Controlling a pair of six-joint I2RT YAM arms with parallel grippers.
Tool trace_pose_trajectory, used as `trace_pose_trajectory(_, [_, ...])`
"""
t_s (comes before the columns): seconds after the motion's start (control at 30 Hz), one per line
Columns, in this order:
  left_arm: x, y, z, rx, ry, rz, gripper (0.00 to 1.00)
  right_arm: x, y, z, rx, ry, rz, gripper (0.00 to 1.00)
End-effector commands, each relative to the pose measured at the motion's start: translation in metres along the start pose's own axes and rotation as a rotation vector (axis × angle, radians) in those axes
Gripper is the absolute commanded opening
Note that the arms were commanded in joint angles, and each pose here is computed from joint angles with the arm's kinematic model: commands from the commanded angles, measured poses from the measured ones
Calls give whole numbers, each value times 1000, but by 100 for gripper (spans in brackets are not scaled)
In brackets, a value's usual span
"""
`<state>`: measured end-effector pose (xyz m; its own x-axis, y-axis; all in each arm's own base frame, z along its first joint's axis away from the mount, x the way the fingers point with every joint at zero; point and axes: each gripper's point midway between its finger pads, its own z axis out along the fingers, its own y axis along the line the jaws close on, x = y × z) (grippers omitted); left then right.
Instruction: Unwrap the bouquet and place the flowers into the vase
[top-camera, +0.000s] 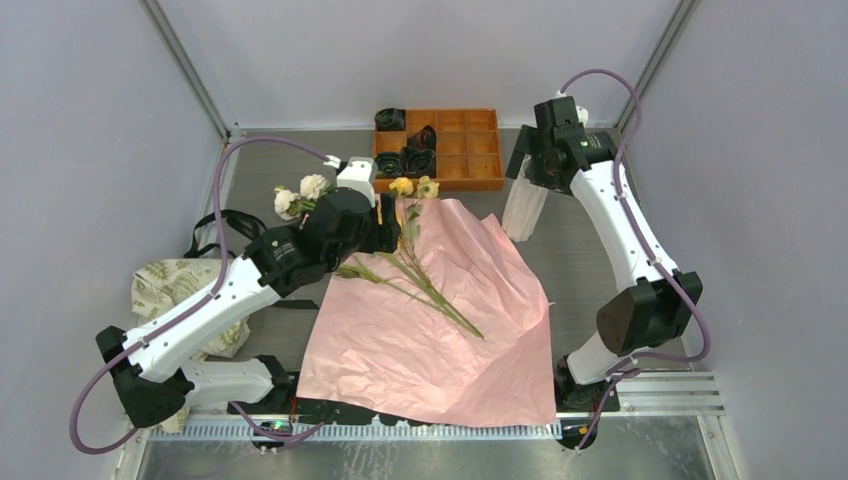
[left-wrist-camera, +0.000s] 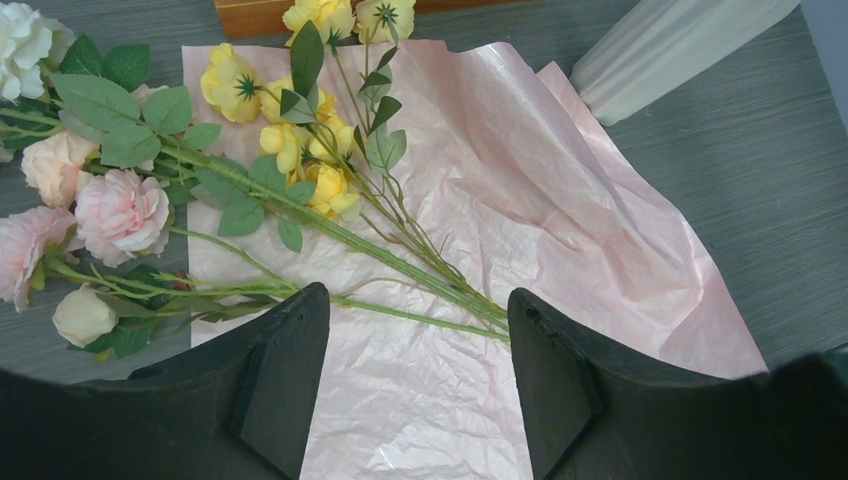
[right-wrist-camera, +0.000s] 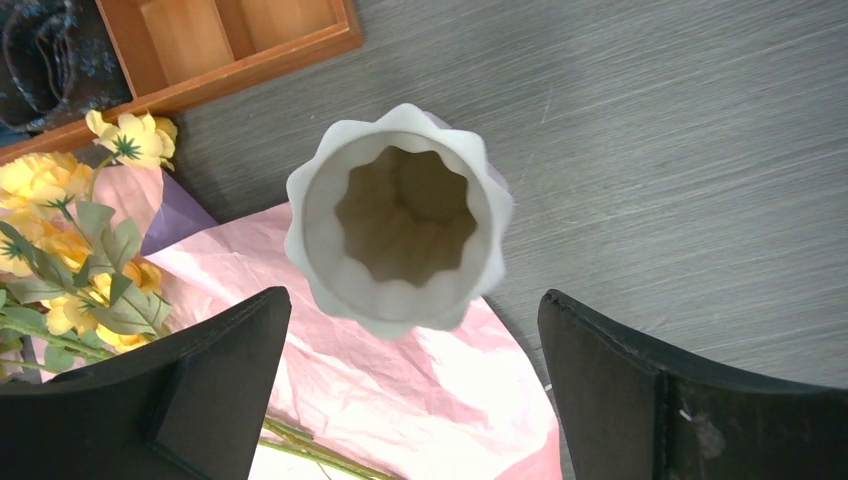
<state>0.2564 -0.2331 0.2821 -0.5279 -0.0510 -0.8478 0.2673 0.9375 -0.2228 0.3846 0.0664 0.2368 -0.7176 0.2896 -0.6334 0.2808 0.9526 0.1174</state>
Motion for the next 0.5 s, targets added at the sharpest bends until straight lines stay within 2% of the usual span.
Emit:
trace_pose_trajectory(0.0, [-25,-6,-8,21,-66,-48,66,-40,-12,-63,3,-183,54,100])
trace_pose_trajectory(0.13, [-35,3,-15,-22,-91,-45,68,-58,-6,-113,-78,-311,68,99])
trace_pose_trajectory(0.23, [-56,21,-30,-97,-144,-59,70,-75,19,-164,-176,-437,28,100])
trace_pose_trajectory(0.3, [-76,36,-47,-162,-205,-80,71,-82,47,-198,-248,-502,-32,99])
trace_pose_trajectory(0.37, [-95,55,-67,-239,-280,-116,72,-77,92,-218,-330,-505,-116,98])
trace_pose_trajectory(0.47, [-114,87,-103,-354,-388,-200,73,-60,146,-220,-387,-474,-227,95])
